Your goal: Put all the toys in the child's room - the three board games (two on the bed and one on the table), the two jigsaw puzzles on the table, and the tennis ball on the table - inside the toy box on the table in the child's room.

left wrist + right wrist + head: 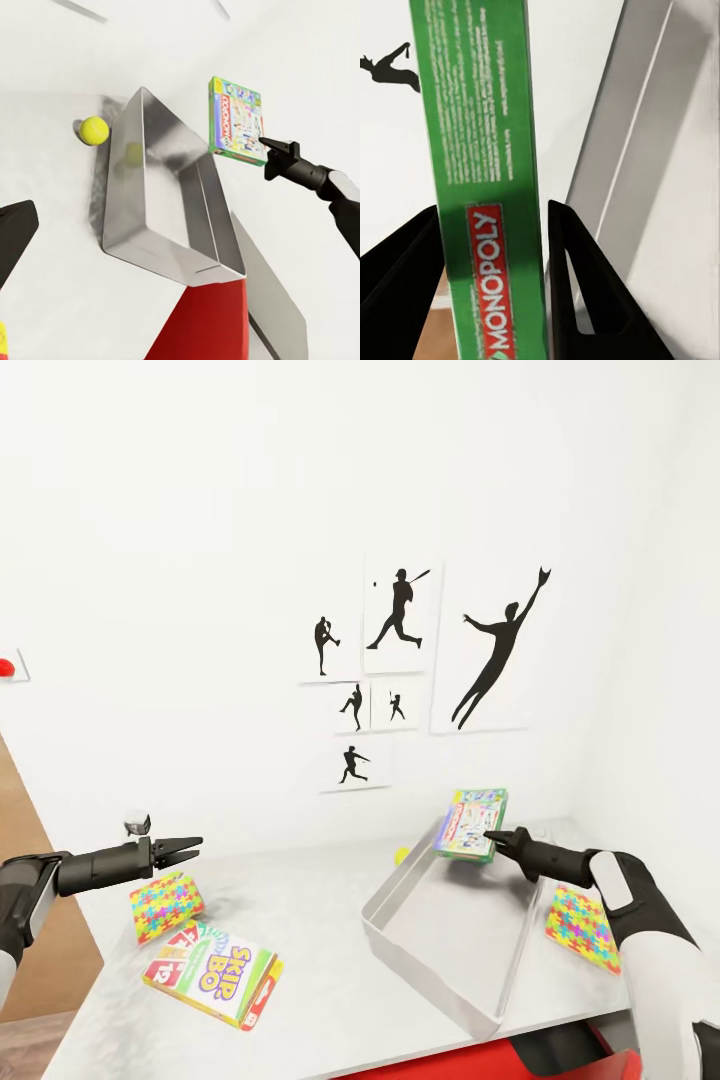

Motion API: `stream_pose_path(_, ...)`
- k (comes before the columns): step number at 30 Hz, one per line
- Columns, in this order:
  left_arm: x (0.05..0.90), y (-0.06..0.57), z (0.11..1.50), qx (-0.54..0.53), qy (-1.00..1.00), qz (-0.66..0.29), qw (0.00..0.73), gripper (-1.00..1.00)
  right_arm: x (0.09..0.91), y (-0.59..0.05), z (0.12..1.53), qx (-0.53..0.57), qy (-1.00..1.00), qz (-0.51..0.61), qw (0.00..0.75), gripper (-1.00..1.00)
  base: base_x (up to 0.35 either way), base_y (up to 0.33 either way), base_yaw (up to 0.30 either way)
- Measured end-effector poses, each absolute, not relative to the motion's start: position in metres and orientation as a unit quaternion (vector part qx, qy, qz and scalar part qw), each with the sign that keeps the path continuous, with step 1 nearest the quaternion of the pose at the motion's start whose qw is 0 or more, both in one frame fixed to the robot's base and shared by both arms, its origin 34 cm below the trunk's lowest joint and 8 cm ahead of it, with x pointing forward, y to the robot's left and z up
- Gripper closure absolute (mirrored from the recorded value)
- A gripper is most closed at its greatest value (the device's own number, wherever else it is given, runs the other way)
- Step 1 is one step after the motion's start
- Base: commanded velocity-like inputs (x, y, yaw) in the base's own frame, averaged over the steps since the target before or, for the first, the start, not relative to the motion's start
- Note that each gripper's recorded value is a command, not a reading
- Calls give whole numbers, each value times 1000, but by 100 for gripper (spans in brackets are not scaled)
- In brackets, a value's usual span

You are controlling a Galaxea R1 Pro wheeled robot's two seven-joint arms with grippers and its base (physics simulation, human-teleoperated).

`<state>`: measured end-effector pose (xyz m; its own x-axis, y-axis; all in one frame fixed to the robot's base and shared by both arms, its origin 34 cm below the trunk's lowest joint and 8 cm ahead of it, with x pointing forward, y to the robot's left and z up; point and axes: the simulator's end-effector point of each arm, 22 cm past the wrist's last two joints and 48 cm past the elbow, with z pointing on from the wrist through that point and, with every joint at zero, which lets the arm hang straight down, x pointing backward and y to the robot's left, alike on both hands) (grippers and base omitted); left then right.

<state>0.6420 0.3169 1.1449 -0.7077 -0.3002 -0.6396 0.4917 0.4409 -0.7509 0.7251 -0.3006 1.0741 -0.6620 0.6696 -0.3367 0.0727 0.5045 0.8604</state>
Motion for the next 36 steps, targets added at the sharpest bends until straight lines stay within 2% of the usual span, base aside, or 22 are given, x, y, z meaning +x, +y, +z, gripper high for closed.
stream_pose_path(29,643,317,1142,61,761,-526,375,-100,722,-317,1071,249,801,437,324,100,0,0,0)
stream_pose_path(36,644,317,1137,59,763,-526,371,-100,728,-320,1055,267,817,413,299,100,0,0,0)
